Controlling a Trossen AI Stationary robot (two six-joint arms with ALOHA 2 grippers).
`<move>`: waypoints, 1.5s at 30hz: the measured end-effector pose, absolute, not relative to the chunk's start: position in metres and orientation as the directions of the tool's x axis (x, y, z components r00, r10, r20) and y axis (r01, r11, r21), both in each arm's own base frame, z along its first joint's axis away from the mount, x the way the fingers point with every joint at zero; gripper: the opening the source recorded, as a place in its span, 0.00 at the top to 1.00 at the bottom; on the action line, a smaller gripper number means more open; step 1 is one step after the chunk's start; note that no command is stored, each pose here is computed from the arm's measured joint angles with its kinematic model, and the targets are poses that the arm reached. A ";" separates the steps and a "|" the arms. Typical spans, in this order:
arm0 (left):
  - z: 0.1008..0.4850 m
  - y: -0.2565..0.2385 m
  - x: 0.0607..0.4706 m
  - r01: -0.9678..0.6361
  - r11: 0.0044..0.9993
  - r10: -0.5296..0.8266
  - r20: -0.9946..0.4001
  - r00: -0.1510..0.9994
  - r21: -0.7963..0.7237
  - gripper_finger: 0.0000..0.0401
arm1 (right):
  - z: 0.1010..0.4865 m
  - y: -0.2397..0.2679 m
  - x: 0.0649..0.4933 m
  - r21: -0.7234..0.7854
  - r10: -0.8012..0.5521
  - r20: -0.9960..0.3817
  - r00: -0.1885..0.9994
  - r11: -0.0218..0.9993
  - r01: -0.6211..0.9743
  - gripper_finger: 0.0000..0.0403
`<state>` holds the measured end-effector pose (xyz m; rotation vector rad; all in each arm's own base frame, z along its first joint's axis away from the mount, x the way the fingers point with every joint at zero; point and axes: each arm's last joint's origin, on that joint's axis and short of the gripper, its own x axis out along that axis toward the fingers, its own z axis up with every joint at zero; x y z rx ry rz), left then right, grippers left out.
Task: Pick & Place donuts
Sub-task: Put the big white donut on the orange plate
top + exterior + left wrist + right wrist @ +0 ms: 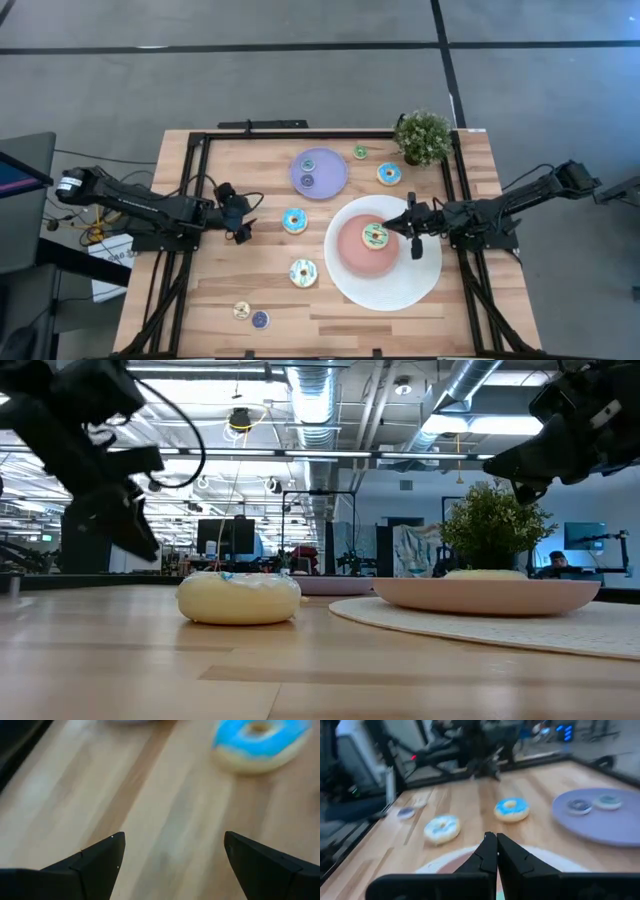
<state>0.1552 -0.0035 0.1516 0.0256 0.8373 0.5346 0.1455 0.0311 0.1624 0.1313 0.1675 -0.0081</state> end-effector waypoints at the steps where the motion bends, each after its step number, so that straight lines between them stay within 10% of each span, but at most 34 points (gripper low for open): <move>1: 0.148 -0.002 0.153 -0.438 0.864 0.473 -0.701 0.534 0.249 0.17 | 0.164 0.031 0.146 0.130 -0.021 -0.150 0.988 0.991 0.040 1.00; 17: 0.124 -0.005 0.152 -0.289 0.937 0.347 -0.600 0.721 0.195 0.17 | 0.219 0.040 0.236 0.012 -0.282 -0.214 0.935 0.957 0.291 0.74; 33: 0.106 -0.006 0.141 -0.248 0.961 0.273 -0.583 0.765 0.125 0.17 | 0.245 0.070 0.405 0.107 -0.042 -0.854 0.519 0.961 0.255 0.44; 45: 0.105 -0.009 0.141 -0.185 0.982 0.172 -0.602 0.780 0.041 0.17 | 0.191 0.092 0.460 0.217 0.131 -0.948 0.291 0.933 0.288 0.43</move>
